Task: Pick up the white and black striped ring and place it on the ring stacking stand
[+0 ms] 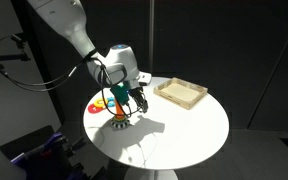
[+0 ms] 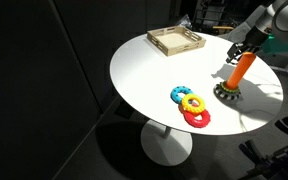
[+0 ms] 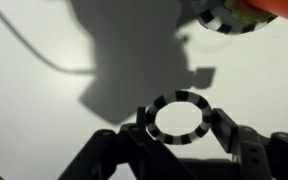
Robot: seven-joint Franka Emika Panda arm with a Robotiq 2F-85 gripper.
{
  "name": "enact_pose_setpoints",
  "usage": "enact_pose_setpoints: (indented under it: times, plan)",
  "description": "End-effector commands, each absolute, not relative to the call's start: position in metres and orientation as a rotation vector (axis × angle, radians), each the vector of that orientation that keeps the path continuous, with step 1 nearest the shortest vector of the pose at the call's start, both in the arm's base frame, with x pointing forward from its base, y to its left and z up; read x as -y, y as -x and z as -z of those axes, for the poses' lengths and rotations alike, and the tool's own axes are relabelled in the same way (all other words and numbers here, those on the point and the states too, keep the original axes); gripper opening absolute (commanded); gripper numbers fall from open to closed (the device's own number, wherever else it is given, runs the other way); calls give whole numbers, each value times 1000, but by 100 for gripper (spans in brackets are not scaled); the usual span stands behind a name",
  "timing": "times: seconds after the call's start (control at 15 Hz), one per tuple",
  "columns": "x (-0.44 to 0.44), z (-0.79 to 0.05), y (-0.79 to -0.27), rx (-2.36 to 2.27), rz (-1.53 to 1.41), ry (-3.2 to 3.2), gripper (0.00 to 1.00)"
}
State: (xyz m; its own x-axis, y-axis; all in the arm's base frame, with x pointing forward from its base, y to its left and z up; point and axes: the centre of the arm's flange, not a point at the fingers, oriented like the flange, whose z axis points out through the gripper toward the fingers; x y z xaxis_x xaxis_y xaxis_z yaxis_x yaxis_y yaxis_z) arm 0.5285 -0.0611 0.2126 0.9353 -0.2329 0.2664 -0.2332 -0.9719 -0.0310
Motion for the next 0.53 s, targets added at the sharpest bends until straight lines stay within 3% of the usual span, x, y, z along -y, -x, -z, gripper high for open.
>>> enact_pose_setpoints:
  times: [0.0, 0.47]
  plan:
    - [57, -255, -515, 305, -421, -3101, 42]
    - [43, -322, -496, 206, -361, -3158, 42]
